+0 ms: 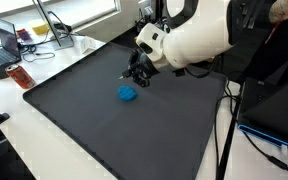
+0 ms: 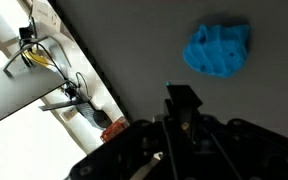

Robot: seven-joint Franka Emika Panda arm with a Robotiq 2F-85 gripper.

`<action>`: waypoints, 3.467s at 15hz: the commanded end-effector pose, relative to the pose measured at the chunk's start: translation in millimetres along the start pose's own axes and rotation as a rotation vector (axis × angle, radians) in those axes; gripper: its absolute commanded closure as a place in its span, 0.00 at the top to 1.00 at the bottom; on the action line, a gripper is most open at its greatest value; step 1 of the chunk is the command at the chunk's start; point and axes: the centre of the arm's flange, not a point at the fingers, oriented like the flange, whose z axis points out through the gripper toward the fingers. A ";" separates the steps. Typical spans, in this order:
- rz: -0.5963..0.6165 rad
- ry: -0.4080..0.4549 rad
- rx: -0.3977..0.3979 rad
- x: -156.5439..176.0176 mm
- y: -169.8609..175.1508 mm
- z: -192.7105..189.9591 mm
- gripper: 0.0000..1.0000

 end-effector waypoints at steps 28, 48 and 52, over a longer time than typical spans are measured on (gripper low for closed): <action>-0.492 -0.170 0.618 28.2 131.5 26.9 0.03; -0.528 -0.027 0.956 34.1 154.7 80.4 0.03; -0.483 -0.006 0.997 35.5 156.8 85.3 0.03</action>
